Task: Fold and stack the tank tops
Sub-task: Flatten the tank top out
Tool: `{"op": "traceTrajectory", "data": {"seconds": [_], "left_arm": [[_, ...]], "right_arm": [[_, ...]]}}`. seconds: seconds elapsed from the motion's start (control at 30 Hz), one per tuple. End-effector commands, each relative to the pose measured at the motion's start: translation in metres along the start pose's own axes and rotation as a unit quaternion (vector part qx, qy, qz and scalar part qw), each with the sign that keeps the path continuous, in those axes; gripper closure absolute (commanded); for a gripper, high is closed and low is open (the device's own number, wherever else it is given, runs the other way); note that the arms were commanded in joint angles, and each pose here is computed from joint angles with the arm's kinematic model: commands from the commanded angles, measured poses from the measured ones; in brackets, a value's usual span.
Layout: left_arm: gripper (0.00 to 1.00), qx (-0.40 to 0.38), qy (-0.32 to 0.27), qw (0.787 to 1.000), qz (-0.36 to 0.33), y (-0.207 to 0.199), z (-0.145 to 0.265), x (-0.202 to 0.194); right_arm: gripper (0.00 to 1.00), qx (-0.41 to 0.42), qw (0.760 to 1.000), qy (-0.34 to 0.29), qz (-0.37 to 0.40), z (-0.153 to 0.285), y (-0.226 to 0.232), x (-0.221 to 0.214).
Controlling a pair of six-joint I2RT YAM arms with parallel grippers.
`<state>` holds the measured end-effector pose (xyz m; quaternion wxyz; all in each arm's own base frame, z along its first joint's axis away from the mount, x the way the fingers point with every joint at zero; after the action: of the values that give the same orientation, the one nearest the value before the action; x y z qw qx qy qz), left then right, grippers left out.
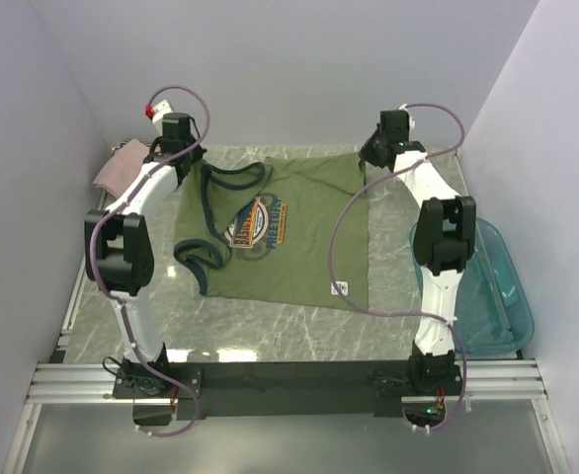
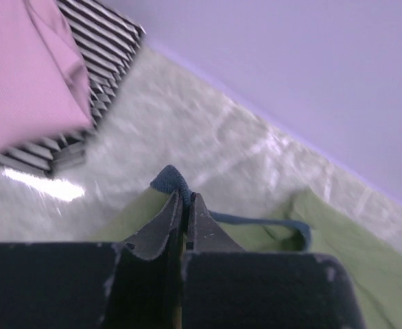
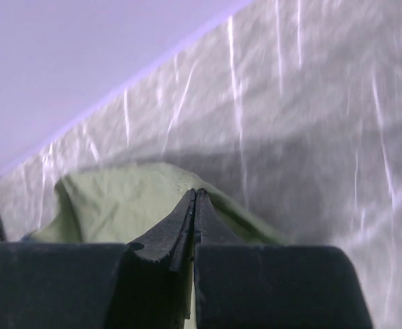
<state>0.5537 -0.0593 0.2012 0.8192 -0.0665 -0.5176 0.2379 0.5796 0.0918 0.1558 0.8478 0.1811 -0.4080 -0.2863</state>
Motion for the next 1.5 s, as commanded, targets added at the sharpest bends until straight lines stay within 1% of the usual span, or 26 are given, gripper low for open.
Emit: {"op": "traceTrajectory", "data": {"seconds": [0.0,0.07,0.23,0.27,0.47,0.5,0.57,0.6,0.67,0.7,0.77,0.83,0.9,0.93,1.0,1.03,1.1,1.13,1.17,1.2,1.23,1.27,1.3,1.37,1.4,1.47], "left_arm": [[0.99,-0.028,-0.060,0.998,-0.006,0.002,-0.023,0.044],[0.99,-0.033,-0.063,0.997,-0.004,0.008,-0.039,0.046],[0.99,-0.038,-0.058,0.998,0.005,0.026,-0.073,0.050],[0.99,-0.028,-0.056,0.998,0.013,0.040,-0.079,0.053],[0.98,-0.014,-0.052,0.998,0.036,0.067,-0.095,0.044],[0.87,-0.017,-0.053,0.998,0.039,0.066,-0.096,0.045],[0.76,-0.021,-0.051,0.998,0.038,0.069,-0.099,0.044],[0.65,-0.027,-0.055,0.997,0.037,0.067,-0.097,0.046],[0.55,-0.033,-0.066,0.997,0.036,0.065,-0.093,0.055],[0.50,-0.043,-0.078,0.995,0.036,0.060,-0.086,0.066],[0.46,-0.049,-0.090,0.994,0.034,0.055,-0.077,0.079],[0.35,-0.049,-0.111,0.992,0.042,0.050,-0.056,0.102],[0.32,-0.051,-0.126,0.989,0.052,0.046,-0.029,0.119],[0.27,-0.035,-0.127,0.989,0.069,0.049,-0.021,0.120],[0.27,-0.008,-0.129,0.987,0.091,0.051,0.007,0.121],[0.27,0.018,-0.129,0.986,0.105,0.056,0.016,0.119],[0.29,0.041,-0.096,0.989,0.106,0.051,0.038,0.094],[0.31,0.057,-0.091,0.989,0.104,0.049,0.046,0.085],[0.32,0.066,-0.060,0.992,0.085,0.035,0.057,0.058],[0.33,0.072,-0.048,0.993,0.074,0.032,0.070,0.040],[0.34,0.074,-0.035,0.995,0.065,0.028,0.077,0.024],[0.36,0.076,-0.012,0.996,0.044,0.018,0.088,-0.002],[0.40,0.081,0.010,0.996,0.037,0.023,0.097,-0.026],[0.49,0.046,0.052,0.997,0.027,0.011,0.108,-0.062],[0.57,0.035,0.085,0.996,0.020,0.014,0.116,-0.089],[0.63,0.007,0.119,0.993,-0.011,0.001,0.131,-0.122]], "right_arm": [[1.00,0.025,1.000,-0.018,-0.004,-0.025,0.004,0.022],[1.00,0.038,0.999,-0.036,-0.008,-0.032,0.014,0.035],[1.00,0.039,0.997,-0.052,-0.038,-0.062,0.004,0.043],[1.00,0.037,0.997,-0.050,-0.042,-0.067,0.000,0.041],[0.98,0.027,0.996,-0.056,-0.060,-0.083,-0.016,0.037],[0.84,0.029,0.996,-0.055,-0.062,-0.084,-0.016,0.037],[0.67,0.035,0.996,-0.054,-0.061,-0.084,-0.013,0.038],[0.55,0.037,0.996,-0.056,-0.060,-0.082,-0.011,0.040],[0.42,0.043,0.995,-0.063,-0.058,-0.075,-0.006,0.047],[0.40,0.044,0.995,-0.068,-0.055,-0.071,-0.003,0.052],[0.36,0.047,0.994,-0.079,-0.051,-0.057,0.005,0.063],[0.36,0.055,0.993,-0.090,-0.045,-0.039,0.015,0.076],[0.36,0.052,0.994,-0.083,-0.046,-0.027,0.016,0.074],[0.36,0.062,0.993,-0.090,-0.046,-0.009,0.026,0.081],[0.36,0.052,0.995,-0.067,-0.046,-0.001,0.020,0.063],[0.36,0.067,0.995,-0.067,-0.040,0.020,0.034,0.061],[0.36,0.047,0.998,-0.036,-0.025,0.028,0.021,0.029],[0.36,0.049,0.998,-0.043,-0.012,0.050,0.033,0.023],[0.36,0.043,0.999,-0.030,-0.002,0.058,0.030,0.010],[0.37,0.023,1.000,0.000,0.006,0.059,0.010,-0.023],[0.37,0.040,0.999,-0.001,0.015,0.082,0.020,-0.032],[0.37,0.037,0.999,-0.005,0.018,0.089,0.016,-0.043],[0.37,0.014,0.999,0.024,0.025,0.090,-0.010,-0.076],[0.38,0.034,0.998,0.022,0.039,0.116,-0.008,-0.096],[0.39,0.013,0.998,0.043,0.046,0.118,-0.032,-0.120],[0.39,0.025,0.998,0.036,0.040,0.136,-0.035,-0.131]]}}
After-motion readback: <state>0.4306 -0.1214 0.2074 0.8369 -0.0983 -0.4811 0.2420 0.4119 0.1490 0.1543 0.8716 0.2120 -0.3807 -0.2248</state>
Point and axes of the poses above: each gripper's point midway between its finger pads, its own z axis back along the fingers, its own y axis along the line the jaws close on, x = y × z, the point moved 2 cm from there along z, back along the fingers, and after that the axes turned 4 degrees about -z, right-handed, at the moved point
